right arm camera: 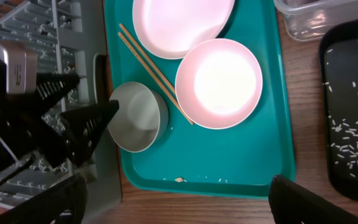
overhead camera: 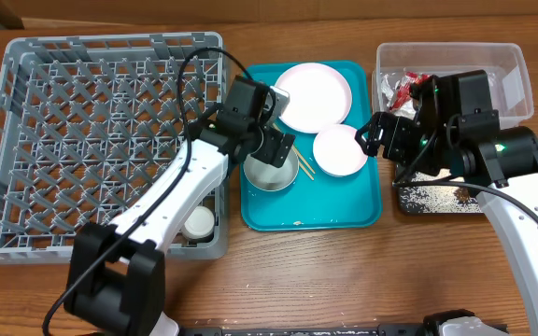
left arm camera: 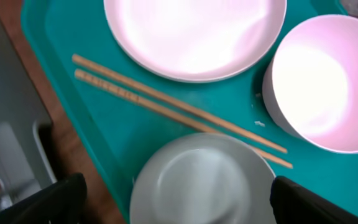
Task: Sort waste into correct bins and load items into the dishwasher
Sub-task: 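Reach the left gripper to the grey metal bowl and grasp its rim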
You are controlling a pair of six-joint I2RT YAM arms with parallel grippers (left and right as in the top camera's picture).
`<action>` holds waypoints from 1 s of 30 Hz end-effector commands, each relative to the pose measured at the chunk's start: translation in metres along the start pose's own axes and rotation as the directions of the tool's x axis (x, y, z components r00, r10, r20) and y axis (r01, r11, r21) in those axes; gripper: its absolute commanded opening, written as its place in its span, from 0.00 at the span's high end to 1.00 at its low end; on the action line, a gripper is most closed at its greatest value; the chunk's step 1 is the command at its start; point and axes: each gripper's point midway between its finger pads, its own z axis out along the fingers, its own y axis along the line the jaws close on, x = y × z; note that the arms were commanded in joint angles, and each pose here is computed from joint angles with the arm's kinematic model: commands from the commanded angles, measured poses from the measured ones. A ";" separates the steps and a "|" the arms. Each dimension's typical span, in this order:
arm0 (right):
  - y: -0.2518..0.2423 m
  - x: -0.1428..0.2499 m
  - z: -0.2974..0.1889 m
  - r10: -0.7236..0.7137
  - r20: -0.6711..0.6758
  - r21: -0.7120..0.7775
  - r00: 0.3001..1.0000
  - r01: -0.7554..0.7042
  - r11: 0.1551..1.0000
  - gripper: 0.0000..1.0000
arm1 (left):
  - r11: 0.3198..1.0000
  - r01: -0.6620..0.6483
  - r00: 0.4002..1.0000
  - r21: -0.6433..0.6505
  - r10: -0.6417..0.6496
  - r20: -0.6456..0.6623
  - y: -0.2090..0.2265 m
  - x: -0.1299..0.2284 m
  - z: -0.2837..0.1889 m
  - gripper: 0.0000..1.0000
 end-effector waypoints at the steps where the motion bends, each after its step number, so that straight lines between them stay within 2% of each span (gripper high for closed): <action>1: -0.002 -0.004 -0.004 -0.013 0.021 0.018 1.000 0.012 1.000 0.06 | 0.992 -0.127 0.992 -0.009 0.127 -0.008 0.001 -0.001 0.013 0.07; 3: -0.003 -0.003 -0.003 -0.012 0.018 0.020 1.000 0.011 1.000 0.05 | 0.992 -0.125 0.992 -0.006 0.125 -0.033 0.001 0.006 0.023 0.10; 7: -0.007 -0.001 -0.001 -0.015 0.010 0.035 1.000 0.015 0.999 0.05 | 0.994 -0.107 0.990 -0.002 0.106 -0.096 0.003 0.023 0.044 0.24; 15: -0.007 0.000 -0.001 -0.047 0.006 0.037 0.999 0.047 0.998 0.05 | 0.995 -0.095 0.980 0.007 0.095 -0.173 0.003 0.046 0.070 0.34; 16: -0.007 0.000 -0.001 -0.047 0.006 0.037 0.999 0.047 0.998 0.05 | 0.995 -0.095 0.980 0.005 0.094 -0.177 0.004 0.047 0.071 0.38; 18: -0.007 0.000 -0.001 -0.047 0.006 0.036 0.999 0.047 0.998 0.05 | 0.996 -0.095 0.978 0.006 0.094 -0.185 0.004 0.050 0.072 0.55; 20: -0.007 0.000 -0.001 -0.047 0.006 0.036 0.999 0.047 0.998 0.05 | 0.996 -0.094 0.978 0.006 0.094 -0.187 0.004 0.050 0.071 0.65; 25: -0.007 0.000 -0.001 -0.048 0.007 0.036 0.999 0.047 0.998 0.05 | 0.997 -0.072 0.981 -0.021 0.067 -0.183 0.007 0.047 0.069 0.73; 27: -0.007 0.000 -0.001 -0.047 0.007 0.036 0.999 0.047 0.998 0.05 | 0.997 -0.072 0.980 -0.022 0.067 -0.185 0.008 0.047 0.068 0.81; 29: -0.007 -0.001 -0.001 -0.047 0.008 0.036 0.999 0.047 0.998 0.05 | 0.997 -0.066 0.980 -0.030 0.059 -0.191 0.009 0.048 0.067 0.95; 30: -0.007 -0.001 -0.001 -0.048 0.008 0.036 0.999 0.047 0.998 0.05 | 0.997 -0.057 0.979 -0.043 0.048 -0.197 0.011 0.049 0.066 0.96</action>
